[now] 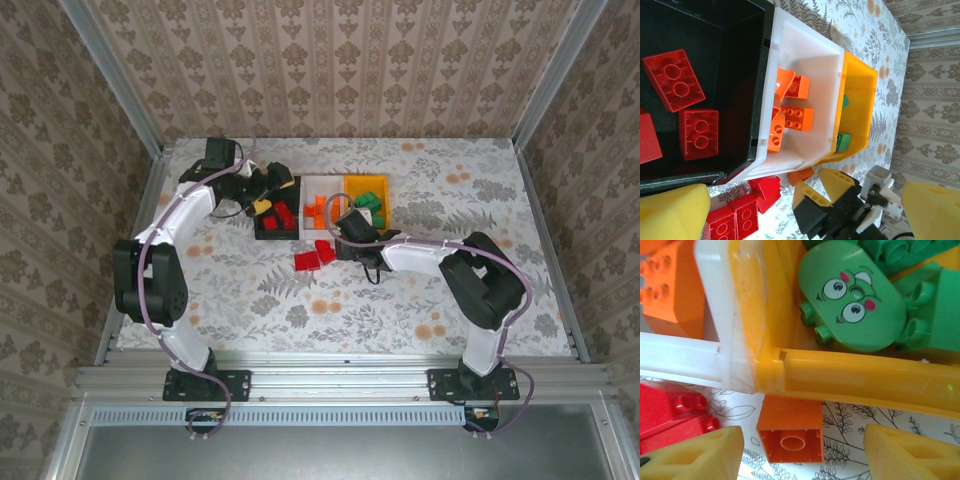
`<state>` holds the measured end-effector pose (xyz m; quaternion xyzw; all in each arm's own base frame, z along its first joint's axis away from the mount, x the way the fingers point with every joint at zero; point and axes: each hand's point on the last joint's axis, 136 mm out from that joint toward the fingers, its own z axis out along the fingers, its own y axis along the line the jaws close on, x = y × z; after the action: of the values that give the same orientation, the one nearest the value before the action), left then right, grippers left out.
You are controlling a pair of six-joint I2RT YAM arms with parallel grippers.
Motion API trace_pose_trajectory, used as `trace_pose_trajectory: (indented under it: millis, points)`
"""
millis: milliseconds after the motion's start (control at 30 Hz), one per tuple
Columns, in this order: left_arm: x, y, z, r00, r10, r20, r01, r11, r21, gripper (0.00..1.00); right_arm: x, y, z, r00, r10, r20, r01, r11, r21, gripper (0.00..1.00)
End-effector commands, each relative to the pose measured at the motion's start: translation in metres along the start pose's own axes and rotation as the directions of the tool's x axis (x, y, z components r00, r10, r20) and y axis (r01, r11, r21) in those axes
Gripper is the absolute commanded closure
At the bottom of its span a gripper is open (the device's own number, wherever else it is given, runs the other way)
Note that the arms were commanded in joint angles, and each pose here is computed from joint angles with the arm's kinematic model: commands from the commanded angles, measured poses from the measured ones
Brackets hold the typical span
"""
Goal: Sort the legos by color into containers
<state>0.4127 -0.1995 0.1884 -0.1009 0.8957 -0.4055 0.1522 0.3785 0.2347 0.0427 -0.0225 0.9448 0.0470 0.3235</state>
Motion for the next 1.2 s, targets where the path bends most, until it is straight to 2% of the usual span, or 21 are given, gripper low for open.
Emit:
trace_pose_trajectory:
  millis: [0, 133, 300, 400, 533, 667, 800, 867, 1000, 1167]
  points:
    - [-0.001, -0.006, 0.0, 1.0, 0.021, -0.006, -0.021, 1.0, 0.007, 0.0, -0.011, 0.01, 0.007, 1.0, -0.01, 0.022, 0.01, 1.0, -0.004, 0.35]
    - [-0.001, -0.005, 0.002, 1.0, 0.018, -0.011, -0.018, 1.0, 0.006, 0.0, -0.006, 0.007, 0.016, 1.0, -0.019, 0.006, 0.019, 1.0, 0.024, 0.38]
    - [-0.001, -0.005, 0.002, 1.0, 0.019, -0.013, -0.019, 1.0, 0.006, 0.0, -0.003, 0.005, 0.016, 0.999, -0.03, 0.014, 0.029, 0.999, 0.039, 0.59]
    - [-0.001, -0.004, 0.003, 1.0, 0.018, -0.013, -0.018, 1.0, 0.003, 0.0, -0.005, 0.008, 0.007, 0.998, -0.058, 0.038, 0.057, 0.998, 0.034, 0.64]
    - [-0.001, -0.004, 0.003, 1.0, 0.018, -0.014, -0.018, 1.0, 0.003, 0.0, -0.009, 0.008, -0.003, 0.996, -0.082, 0.047, 0.081, 0.996, 0.027, 0.66]
    - [-0.001, -0.004, 0.003, 1.0, 0.018, -0.013, -0.018, 1.0, 0.001, 0.0, -0.017, 0.017, -0.031, 0.991, -0.094, 0.094, 0.096, 0.995, -0.011, 0.66]
    - [-0.002, -0.003, 0.002, 1.0, 0.015, -0.011, -0.015, 1.0, 0.001, 0.0, -0.054, 0.031, -0.062, 0.978, -0.121, 0.169, 0.129, 0.991, -0.035, 0.65]
    - [-0.002, -0.003, 0.002, 1.0, 0.013, -0.011, -0.013, 1.0, 0.0, 0.0, -0.075, 0.039, -0.065, 0.972, -0.137, 0.192, 0.146, 0.989, -0.037, 0.64]
    - [-0.004, 0.001, 0.001, 1.0, 0.006, -0.009, -0.006, 1.0, -0.004, 0.0, -0.103, 0.053, -0.033, 0.971, -0.189, 0.143, 0.191, 0.982, -0.002, 0.64]
    - [-0.005, 0.004, 0.002, 1.0, 0.001, -0.008, -0.002, 1.0, -0.008, 0.0, -0.118, 0.054, 0.002, 0.972, -0.21, 0.106, 0.207, 0.978, 0.035, 0.63]
